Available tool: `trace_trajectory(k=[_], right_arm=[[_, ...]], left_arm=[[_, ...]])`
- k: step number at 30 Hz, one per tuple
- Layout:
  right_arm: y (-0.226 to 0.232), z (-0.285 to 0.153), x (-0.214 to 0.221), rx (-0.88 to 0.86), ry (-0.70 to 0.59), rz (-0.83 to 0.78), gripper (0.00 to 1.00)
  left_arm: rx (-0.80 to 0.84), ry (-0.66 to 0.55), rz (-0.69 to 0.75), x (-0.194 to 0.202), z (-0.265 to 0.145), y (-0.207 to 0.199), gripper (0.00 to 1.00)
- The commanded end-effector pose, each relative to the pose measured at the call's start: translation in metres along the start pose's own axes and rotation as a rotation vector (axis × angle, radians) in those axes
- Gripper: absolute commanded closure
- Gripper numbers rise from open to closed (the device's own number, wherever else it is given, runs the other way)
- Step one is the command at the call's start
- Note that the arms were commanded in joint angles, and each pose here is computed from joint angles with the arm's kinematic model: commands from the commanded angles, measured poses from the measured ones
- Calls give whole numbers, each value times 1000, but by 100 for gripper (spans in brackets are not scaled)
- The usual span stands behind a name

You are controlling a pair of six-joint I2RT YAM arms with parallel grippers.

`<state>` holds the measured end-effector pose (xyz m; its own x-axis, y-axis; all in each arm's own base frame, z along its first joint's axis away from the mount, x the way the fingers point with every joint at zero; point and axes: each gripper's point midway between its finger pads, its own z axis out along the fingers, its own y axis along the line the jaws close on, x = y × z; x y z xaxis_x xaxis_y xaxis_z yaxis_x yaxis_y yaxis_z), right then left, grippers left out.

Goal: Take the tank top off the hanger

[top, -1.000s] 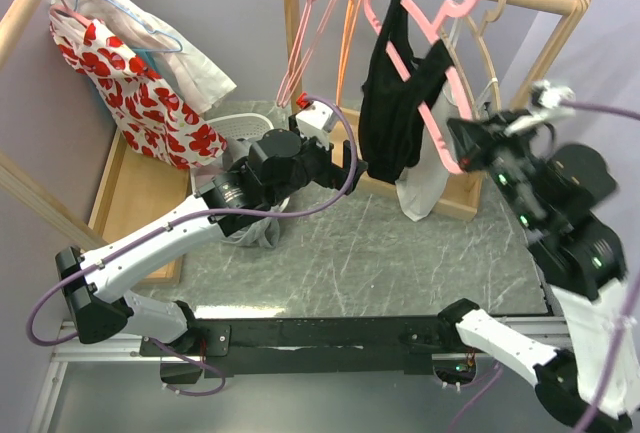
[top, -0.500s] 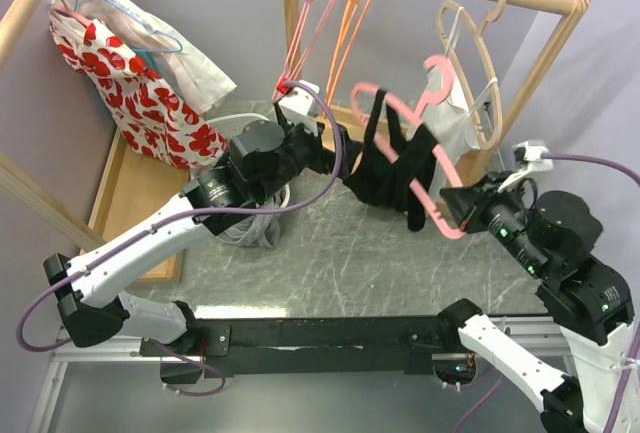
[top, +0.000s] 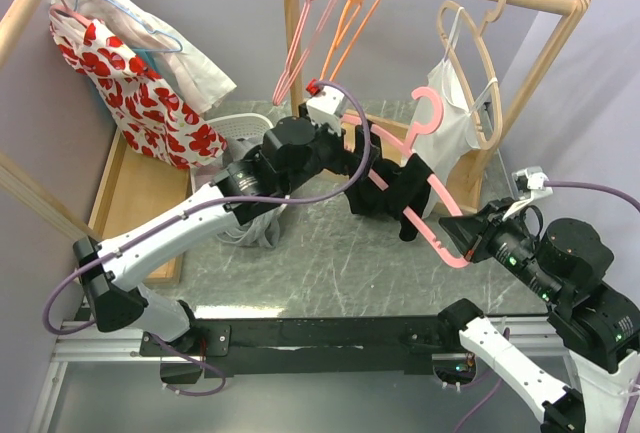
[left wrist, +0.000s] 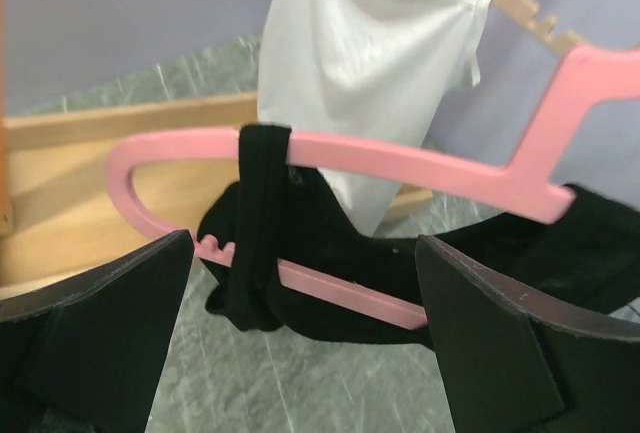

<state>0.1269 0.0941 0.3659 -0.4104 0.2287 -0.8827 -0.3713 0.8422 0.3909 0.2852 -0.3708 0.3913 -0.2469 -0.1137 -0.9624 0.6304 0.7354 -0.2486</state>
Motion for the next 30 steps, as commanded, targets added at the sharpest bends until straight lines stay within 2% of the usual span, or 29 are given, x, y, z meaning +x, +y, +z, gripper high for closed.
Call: trace_trajectory(k=[1,7,14,19,22,28,29,30], right_arm=[[12,-9,-15,-60,-66,-16,100],[13,-12,-19,-62,-78,-21,100],[20,-18,-25,-98,-99,-31,100],[20,-17,-24,-97,-93,-32,100],[15,-16,-23,-72,-96,-32,100],[7,-7,-19,-32,-79,-31,100],[6,-6,-18,-27,-76,-30,100],[6,-5,-18,-26,-77,-30,100]], left_arm=[[33,26,-46,12,1,-7,0],[41,52,-38,30,9,-7,1],[3,73,-5,49,30,0,7],[-59,60,16,50,39,11,27],[-85,22,14,40,34,16,35],[-89,11,11,35,24,19,37],[-89,17,14,39,24,19,41],[-89,13,13,37,23,20,57]])
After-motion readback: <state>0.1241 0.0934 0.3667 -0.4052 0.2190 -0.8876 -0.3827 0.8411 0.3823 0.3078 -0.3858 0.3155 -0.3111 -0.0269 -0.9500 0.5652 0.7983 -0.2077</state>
